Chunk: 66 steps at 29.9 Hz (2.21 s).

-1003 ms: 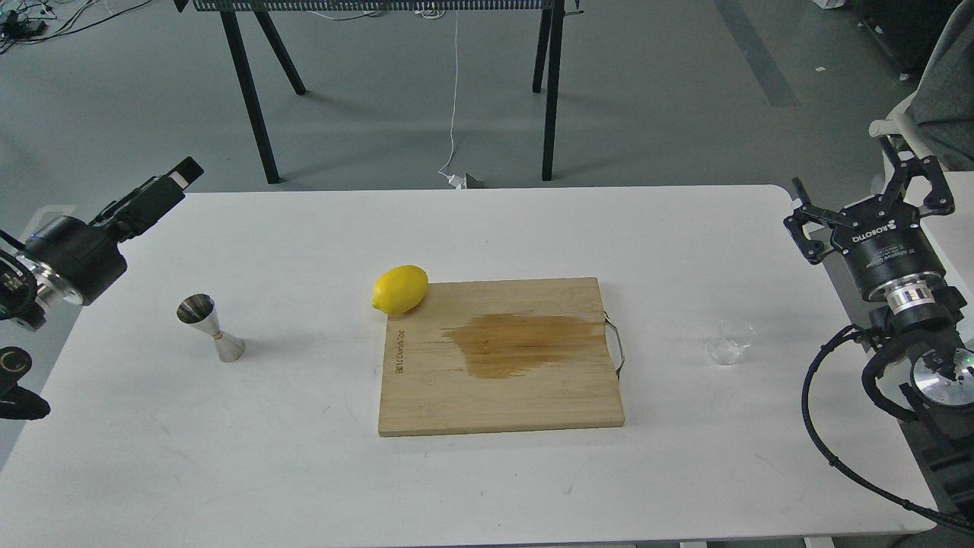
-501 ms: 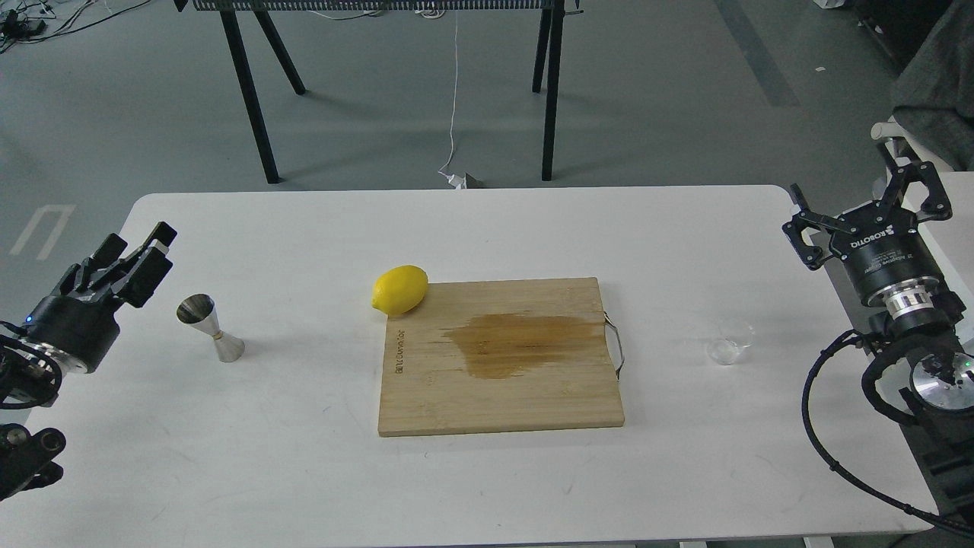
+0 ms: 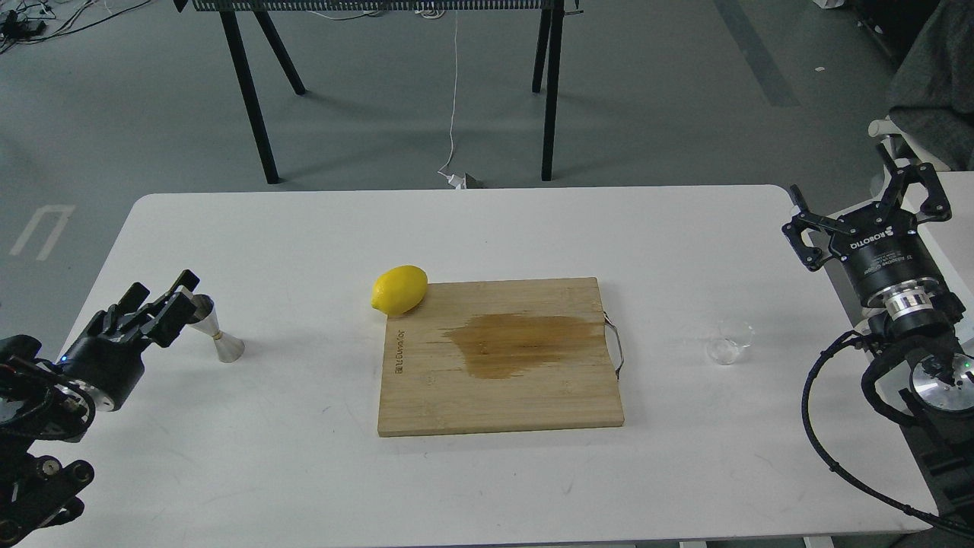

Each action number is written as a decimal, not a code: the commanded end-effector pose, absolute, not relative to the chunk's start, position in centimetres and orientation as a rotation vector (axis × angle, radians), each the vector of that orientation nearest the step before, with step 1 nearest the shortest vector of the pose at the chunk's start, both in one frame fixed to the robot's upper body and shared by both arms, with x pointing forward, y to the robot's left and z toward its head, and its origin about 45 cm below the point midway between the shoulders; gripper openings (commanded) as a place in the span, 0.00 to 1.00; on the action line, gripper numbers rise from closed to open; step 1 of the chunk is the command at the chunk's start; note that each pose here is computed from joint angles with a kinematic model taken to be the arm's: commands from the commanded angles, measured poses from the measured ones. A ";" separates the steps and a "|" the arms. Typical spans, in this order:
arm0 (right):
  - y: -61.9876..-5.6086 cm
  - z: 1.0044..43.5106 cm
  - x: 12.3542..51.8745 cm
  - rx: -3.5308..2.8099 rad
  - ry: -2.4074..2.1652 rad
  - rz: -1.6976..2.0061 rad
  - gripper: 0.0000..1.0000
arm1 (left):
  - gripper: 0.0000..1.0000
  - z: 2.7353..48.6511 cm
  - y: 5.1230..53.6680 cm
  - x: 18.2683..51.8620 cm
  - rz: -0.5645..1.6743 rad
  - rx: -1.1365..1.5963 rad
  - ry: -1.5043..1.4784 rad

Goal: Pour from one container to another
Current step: 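Lower the open left gripper around the metal jigger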

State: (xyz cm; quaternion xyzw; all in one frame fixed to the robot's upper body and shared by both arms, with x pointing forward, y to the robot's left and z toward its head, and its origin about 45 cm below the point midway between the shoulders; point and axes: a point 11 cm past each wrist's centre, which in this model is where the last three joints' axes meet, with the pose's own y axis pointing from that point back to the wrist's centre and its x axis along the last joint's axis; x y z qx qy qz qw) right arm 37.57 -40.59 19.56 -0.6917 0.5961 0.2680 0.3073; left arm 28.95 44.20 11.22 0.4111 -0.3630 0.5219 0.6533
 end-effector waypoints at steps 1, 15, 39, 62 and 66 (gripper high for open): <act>-40.6 19.7 37.6 -1.828 1.576 0.706 0.99 | 1.00 10.8 44.7 28.8 1.188 0.956 -0.814; -40.7 19.5 37.6 -1.828 1.579 0.708 0.99 | 1.00 9.7 43.2 28.6 1.179 0.930 -0.789; -40.8 19.2 37.3 -1.823 1.587 0.714 0.99 | 1.00 8.5 41.5 28.1 1.150 0.907 -0.761; -41.0 19.0 37.1 -1.820 1.596 0.720 0.99 | 1.00 6.9 42.1 27.4 1.161 0.955 -0.725; -41.1 19.0 37.0 -1.822 1.599 0.717 0.99 | 1.00 6.2 42.5 27.1 1.171 0.980 -0.706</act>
